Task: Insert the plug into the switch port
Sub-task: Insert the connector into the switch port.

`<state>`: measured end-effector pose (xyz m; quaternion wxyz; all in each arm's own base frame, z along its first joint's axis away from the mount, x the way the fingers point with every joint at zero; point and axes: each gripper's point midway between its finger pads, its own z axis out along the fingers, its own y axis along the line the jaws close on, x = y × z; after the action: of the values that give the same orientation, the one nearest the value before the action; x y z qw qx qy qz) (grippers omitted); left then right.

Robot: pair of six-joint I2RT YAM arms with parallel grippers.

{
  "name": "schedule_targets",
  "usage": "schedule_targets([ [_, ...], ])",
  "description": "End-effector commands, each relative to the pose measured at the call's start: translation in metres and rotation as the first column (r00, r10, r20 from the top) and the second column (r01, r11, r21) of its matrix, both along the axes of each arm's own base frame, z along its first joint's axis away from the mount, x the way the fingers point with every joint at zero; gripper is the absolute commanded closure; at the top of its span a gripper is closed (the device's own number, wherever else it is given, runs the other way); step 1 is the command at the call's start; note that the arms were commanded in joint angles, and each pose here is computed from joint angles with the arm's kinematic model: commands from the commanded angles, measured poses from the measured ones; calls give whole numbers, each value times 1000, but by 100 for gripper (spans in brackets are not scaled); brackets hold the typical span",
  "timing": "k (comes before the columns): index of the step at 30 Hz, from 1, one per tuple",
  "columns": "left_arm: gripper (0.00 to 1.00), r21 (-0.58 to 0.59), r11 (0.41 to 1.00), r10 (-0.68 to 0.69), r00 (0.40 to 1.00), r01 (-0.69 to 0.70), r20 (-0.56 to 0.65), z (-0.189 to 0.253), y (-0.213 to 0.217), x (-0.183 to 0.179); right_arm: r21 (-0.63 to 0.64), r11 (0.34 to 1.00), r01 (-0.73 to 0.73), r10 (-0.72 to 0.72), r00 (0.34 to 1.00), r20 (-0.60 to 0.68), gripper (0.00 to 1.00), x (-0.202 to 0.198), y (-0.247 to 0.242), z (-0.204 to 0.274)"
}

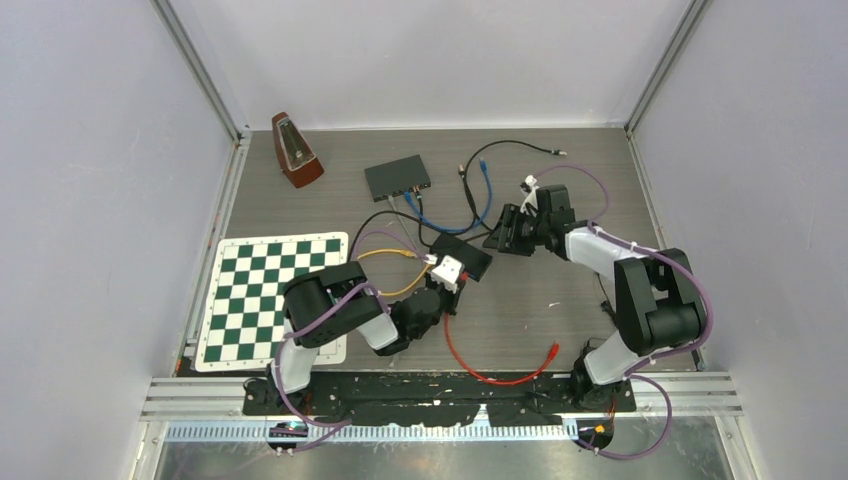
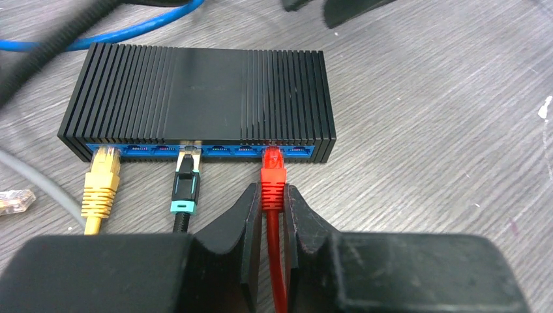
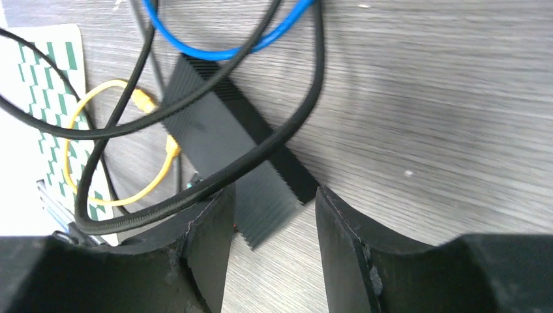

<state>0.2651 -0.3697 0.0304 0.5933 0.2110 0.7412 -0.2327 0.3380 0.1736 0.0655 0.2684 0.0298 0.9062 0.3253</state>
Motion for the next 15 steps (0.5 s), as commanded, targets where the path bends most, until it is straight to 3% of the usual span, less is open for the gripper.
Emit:
schedule_targets([
  [1, 100, -29, 991, 135, 991, -134, 27, 12, 12, 20, -100, 994, 31, -31, 999, 10, 45, 2, -25, 10],
  [8, 100, -78, 969, 236, 972, -235, 11, 33, 25, 26, -241, 960, 140, -130, 990, 58, 45, -4, -61, 23],
  [15, 60, -144, 980, 139, 990, -140, -14, 64, 18, 4, -398, 851, 341, -348, 936, 58, 43, -35, -116, 20],
])
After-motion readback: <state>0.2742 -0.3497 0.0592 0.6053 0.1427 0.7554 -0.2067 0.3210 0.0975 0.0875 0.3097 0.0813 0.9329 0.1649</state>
